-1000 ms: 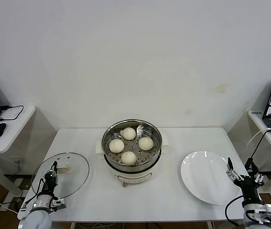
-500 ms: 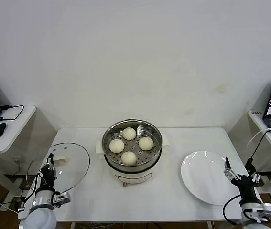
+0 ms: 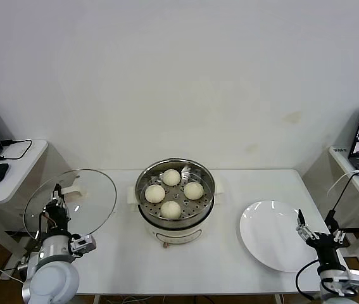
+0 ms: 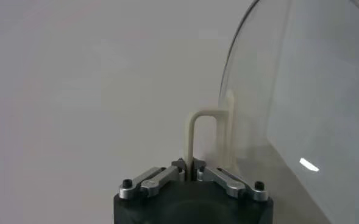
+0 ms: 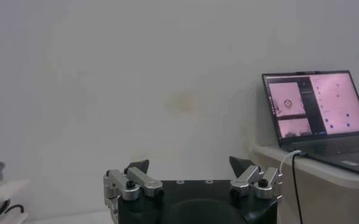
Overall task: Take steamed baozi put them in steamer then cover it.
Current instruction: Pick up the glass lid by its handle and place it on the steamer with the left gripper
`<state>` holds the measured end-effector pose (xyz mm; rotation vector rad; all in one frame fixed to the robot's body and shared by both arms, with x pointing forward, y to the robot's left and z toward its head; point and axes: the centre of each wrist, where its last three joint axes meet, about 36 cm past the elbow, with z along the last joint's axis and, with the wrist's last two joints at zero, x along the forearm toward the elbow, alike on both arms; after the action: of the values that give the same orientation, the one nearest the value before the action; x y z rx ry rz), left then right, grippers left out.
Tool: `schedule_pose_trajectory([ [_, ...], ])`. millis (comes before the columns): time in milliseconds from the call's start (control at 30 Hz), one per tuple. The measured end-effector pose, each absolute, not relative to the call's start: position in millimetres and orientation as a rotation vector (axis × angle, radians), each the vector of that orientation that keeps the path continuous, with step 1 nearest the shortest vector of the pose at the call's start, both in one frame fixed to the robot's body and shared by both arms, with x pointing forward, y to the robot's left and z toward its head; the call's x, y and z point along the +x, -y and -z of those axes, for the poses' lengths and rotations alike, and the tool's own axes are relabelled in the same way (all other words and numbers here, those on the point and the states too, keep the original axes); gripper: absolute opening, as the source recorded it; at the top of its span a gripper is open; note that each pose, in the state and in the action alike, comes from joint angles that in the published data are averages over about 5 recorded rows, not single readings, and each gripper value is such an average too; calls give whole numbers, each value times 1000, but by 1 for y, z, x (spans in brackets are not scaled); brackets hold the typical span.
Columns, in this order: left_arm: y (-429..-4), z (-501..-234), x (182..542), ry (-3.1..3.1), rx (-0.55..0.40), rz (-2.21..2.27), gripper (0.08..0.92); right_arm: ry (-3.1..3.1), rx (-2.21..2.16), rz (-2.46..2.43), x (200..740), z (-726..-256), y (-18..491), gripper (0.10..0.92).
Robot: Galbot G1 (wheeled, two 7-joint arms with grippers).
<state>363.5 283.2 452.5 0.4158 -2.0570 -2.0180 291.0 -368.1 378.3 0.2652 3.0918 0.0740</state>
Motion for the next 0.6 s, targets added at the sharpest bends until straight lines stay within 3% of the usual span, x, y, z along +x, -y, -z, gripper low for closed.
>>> schedule_pose_trajectory([
  [233, -254, -475, 368, 2097, 421, 1996, 136, -3105, 268, -69, 290, -377, 363, 823],
  [600, -192, -483, 379, 2181, 349, 1999, 136, -3104, 312, -51, 282, -377, 361, 823],
])
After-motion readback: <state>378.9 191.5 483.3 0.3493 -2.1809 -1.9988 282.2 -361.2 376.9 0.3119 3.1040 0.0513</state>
